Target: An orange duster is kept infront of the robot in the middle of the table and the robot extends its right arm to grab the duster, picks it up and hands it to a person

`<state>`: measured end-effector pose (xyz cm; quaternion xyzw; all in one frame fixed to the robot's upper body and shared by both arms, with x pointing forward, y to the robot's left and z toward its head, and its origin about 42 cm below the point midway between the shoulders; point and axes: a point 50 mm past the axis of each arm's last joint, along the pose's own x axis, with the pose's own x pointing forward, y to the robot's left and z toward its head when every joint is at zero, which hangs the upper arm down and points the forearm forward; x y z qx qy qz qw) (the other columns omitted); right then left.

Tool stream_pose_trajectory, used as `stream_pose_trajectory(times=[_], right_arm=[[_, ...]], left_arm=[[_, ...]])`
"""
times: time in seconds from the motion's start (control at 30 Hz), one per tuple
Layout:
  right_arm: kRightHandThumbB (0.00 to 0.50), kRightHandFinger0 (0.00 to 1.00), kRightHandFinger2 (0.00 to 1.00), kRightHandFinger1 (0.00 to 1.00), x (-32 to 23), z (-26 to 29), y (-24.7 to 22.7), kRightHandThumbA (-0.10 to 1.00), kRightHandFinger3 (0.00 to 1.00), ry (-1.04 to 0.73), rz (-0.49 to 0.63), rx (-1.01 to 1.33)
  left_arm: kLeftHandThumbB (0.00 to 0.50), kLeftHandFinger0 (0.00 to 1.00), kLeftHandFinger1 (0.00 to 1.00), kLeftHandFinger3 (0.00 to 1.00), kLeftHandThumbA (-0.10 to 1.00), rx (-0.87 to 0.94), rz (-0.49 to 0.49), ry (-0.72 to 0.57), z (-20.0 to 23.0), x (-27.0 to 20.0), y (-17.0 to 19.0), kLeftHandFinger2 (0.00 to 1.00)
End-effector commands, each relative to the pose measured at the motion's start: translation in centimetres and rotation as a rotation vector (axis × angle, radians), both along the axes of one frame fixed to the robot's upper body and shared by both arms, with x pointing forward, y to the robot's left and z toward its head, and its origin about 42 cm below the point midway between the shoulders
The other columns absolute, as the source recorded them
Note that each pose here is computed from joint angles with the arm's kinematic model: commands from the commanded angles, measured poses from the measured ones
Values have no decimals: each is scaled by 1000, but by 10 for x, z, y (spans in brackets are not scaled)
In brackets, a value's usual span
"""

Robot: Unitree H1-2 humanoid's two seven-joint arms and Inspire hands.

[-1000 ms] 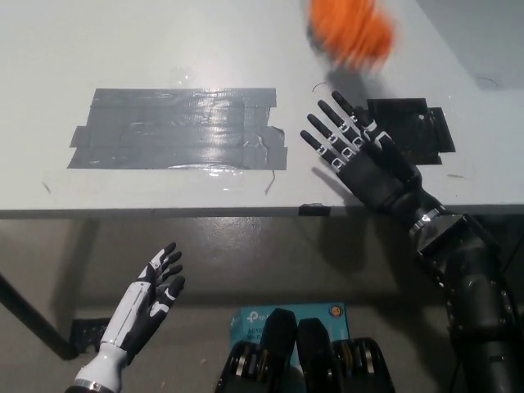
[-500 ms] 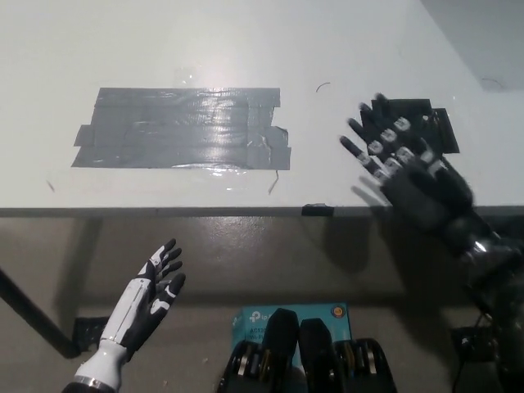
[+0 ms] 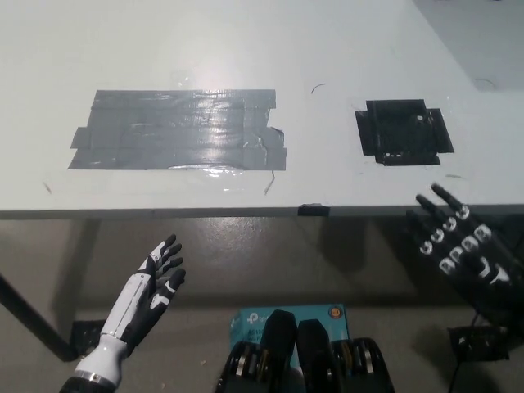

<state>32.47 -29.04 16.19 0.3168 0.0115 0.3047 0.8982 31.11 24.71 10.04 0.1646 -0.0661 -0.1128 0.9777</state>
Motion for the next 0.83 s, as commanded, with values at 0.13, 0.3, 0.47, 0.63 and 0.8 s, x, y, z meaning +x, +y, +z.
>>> stream_pose_trajectory(times=[0.13, 0.3, 0.47, 0.63, 0.8], right_arm=[[243, 1000, 1000, 1000, -4, -14, -5, 844, 1000, -14, -163, -286], [297, 989, 1000, 974, -1, -18, 4, 532, 1000, -84, -365, -436], [288, 1000, 1000, 1000, 0, -16, 12, 527, 1000, -150, -453, -517], [281, 1000, 1000, 1000, -1, -18, 15, 606, 1000, -167, -460, -536], [285, 1000, 1000, 1000, -2, -18, 18, 619, 1000, -184, -461, -559]], left_arm=[[140, 805, 929, 1000, 868, -3, -9, -38, 8, 1, 4, 1000], [144, 808, 936, 1000, 876, -8, -6, -33, 7, -2, 3, 1000], [138, 812, 939, 1000, 874, -7, 1, -33, 6, -3, 4, 1000], [123, 815, 940, 1000, 872, -7, 4, -33, 4, -4, 3, 1000], [124, 819, 942, 1000, 869, -8, 6, -29, 2, -7, 3, 1000]])
